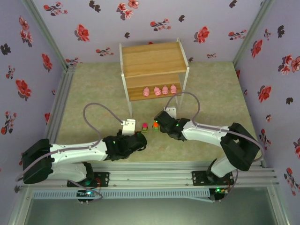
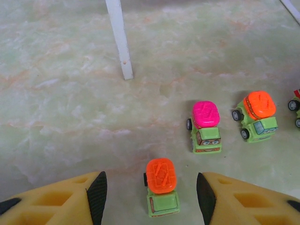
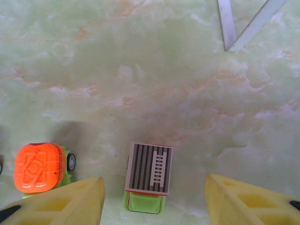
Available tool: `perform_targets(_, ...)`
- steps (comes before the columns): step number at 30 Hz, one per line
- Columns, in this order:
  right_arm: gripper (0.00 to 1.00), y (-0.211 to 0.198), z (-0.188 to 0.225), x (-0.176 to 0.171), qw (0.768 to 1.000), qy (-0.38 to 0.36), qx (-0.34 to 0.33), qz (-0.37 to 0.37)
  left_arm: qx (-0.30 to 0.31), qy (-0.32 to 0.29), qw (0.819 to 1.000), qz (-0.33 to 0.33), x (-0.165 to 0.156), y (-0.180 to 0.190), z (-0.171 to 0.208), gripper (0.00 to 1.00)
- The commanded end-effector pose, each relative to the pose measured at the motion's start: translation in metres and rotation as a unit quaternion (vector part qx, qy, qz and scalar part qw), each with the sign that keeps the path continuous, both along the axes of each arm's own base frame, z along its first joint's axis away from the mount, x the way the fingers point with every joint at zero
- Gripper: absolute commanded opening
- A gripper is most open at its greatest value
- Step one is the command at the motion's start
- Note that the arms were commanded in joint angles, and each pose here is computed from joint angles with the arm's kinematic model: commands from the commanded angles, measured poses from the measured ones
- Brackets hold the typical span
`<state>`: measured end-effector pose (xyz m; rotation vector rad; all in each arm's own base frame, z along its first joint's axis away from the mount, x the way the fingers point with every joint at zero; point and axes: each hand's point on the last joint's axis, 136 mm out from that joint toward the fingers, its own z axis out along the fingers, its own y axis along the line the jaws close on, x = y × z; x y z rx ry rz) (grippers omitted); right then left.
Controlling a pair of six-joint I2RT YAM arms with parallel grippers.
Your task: Place and organize the plastic toys onto the shelf
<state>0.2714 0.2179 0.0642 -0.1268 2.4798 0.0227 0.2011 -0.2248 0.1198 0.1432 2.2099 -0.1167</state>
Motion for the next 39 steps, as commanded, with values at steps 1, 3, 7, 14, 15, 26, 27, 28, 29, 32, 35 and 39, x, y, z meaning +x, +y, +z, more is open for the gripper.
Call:
perform_targets(1, 0.57, 0.005, 0.002, 0.003, 1.000, -0.002, 0.004, -0.011, 0.003, 0.000, 1.000, 0.014, -0.001, 0.005, -0.006, 0.57)
perform_targets(3, 0.56, 0.005, 0.001, 0.004, 1.000, -0.001, 0.003, -0.012, 0.002, 0.001, 1.000, 0.015, -0.002, 0.005, -0.007, 0.57)
perform_targets(7, 0.53, 0.006, -0.003, 0.004, 1.000, 0.004, 0.000, -0.012, 0.002, 0.002, 1.000, 0.017, -0.002, 0.006, -0.009, 0.57)
perform_targets(14, 0.48, 0.007, -0.012, 0.003, 1.000, 0.011, 0.001, -0.015, 0.001, 0.004, 1.000, 0.021, -0.003, 0.008, -0.011, 0.57)
perform_targets(15, 0.47, 0.007, -0.012, 0.003, 1.000, 0.012, 0.001, -0.016, 0.000, 0.004, 1.000, 0.021, -0.003, 0.008, -0.011, 0.57)
perform_targets(26, 0.41, 0.013, -0.018, 0.007, 1.000, 0.017, -0.001, -0.014, -0.001, 0.006, 1.000, 0.025, -0.004, 0.011, -0.015, 0.57)
perform_targets(27, 0.41, 0.013, -0.018, 0.007, 1.000, 0.017, -0.001, -0.015, -0.001, 0.006, 1.000, 0.025, -0.004, 0.012, -0.015, 0.57)
perform_targets(28, 0.40, 0.013, -0.018, 0.008, 1.000, 0.016, -0.002, -0.016, -0.002, 0.006, 1.000, 0.025, -0.004, 0.012, -0.015, 0.57)
perform_targets(29, 0.40, 0.013, -0.019, 0.008, 1.000, 0.016, -0.003, -0.016, -0.001, 0.006, 1.000, 0.026, -0.004, 0.013, -0.015, 0.57)
perform_targets(32, 0.38, 0.014, -0.019, 0.009, 1.000, 0.016, -0.004, -0.018, -0.004, 0.005, 1.000, 0.027, -0.004, 0.013, -0.015, 0.57)
perform_targets(35, 0.37, 0.013, -0.019, 0.010, 1.000, 0.015, -0.006, -0.019, -0.005, 0.005, 1.000, 0.028, -0.004, 0.013, -0.017, 0.57)
perform_targets(39, 0.36, 0.014, -0.021, 0.010, 1.000, 0.015, -0.008, -0.019, -0.003, 0.007, 1.000, 0.028, -0.004, 0.013, -0.017, 0.57)
